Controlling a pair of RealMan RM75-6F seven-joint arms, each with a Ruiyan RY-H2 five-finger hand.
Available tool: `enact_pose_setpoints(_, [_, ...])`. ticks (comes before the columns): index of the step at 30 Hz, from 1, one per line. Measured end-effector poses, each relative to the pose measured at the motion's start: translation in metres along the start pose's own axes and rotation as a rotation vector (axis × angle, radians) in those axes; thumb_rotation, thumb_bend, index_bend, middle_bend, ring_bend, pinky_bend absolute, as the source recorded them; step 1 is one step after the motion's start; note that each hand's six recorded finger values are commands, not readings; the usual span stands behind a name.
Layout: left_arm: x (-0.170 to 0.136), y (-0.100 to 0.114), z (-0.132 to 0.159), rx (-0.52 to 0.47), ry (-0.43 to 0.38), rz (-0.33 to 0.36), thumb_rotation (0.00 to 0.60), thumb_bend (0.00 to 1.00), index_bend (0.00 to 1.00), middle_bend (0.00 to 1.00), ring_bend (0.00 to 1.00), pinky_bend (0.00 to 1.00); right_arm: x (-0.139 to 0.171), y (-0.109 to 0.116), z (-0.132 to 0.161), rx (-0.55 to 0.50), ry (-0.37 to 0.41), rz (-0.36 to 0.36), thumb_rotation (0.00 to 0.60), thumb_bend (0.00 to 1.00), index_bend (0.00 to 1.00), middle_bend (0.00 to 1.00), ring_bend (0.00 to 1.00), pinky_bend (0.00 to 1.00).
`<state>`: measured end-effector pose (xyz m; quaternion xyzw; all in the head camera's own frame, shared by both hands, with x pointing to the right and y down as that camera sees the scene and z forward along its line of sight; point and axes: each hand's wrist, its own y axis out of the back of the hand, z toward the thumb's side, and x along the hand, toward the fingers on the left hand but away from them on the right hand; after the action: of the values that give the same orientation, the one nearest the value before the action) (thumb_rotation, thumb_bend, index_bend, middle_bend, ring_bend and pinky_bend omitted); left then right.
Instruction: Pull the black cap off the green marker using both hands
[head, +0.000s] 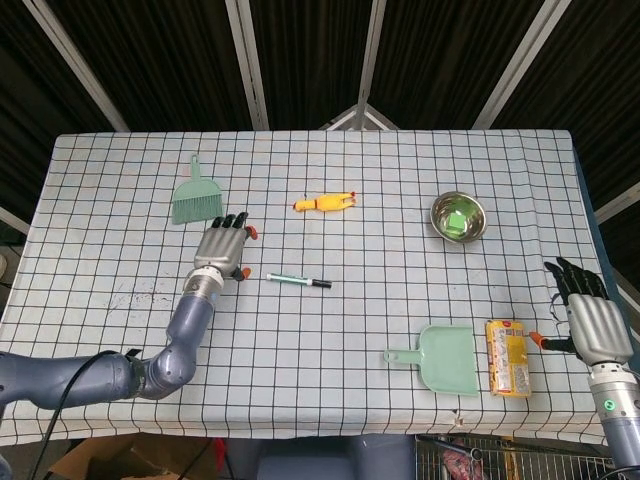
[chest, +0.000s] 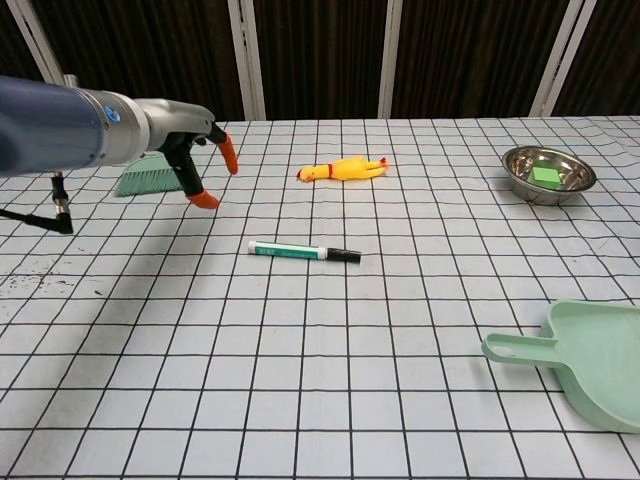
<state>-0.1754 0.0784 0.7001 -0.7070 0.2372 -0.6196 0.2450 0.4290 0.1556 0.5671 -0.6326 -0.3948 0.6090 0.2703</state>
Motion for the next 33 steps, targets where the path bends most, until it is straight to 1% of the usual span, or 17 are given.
enact_pose_setpoints(4, [0.004,-0.020,0.015,-0.021,-0.020,-0.012,0.600,0.42,0.31,0.00,0.00,0.00,-0.001,-0.004,-0.004,-0.007,-0.007,0.005,0.600,0.16,0.10,0.00,0.00,0.00])
enact_pose_setpoints(8, [0.007,-0.037,0.022,-0.017,-0.026,-0.007,0.600,0.42,0.35,0.01,0.00,0.00,-0.002,-0.009,-0.007,-0.014,-0.007,0.009,0.600,0.16,0.10,0.00,0.00,0.00])
enact_pose_setpoints(11, [0.008,-0.042,0.023,-0.017,-0.019,0.018,0.600,0.42,0.37,0.01,0.00,0.00,-0.002,-0.012,-0.009,-0.020,-0.005,0.009,0.600,0.16,0.10,0.00,0.00,0.00])
enact_pose_setpoints(16, [0.010,-0.051,0.030,-0.043,-0.033,0.055,0.600,0.42,0.37,0.01,0.00,0.00,-0.002,-0.015,-0.011,-0.021,-0.007,0.012,0.600,0.16,0.10,0.00,0.00,0.00])
enact_pose_setpoints(23, [0.012,-0.058,0.036,-0.040,-0.061,0.062,0.600,0.42,0.39,0.03,0.00,0.00,-0.002,-0.017,-0.014,-0.026,-0.015,0.016,0.600,0.16,0.10,0.00,0.00,0.00])
enact_pose_setpoints(28, [0.015,-0.060,0.042,-0.049,-0.078,0.074,0.600,0.42,0.42,0.04,0.00,0.00,-0.002,-0.018,-0.017,-0.027,-0.023,0.016,0.600,0.16,0.10,0.00,0.00,0.00])
enact_pose_setpoints(33, [0.019,-0.065,0.043,-0.040,-0.078,0.082,0.600,0.42,0.43,0.04,0.00,0.00,-0.001,-0.019,-0.021,-0.030,-0.031,0.017,0.600,0.16,0.10,0.00,0.00,0.00])
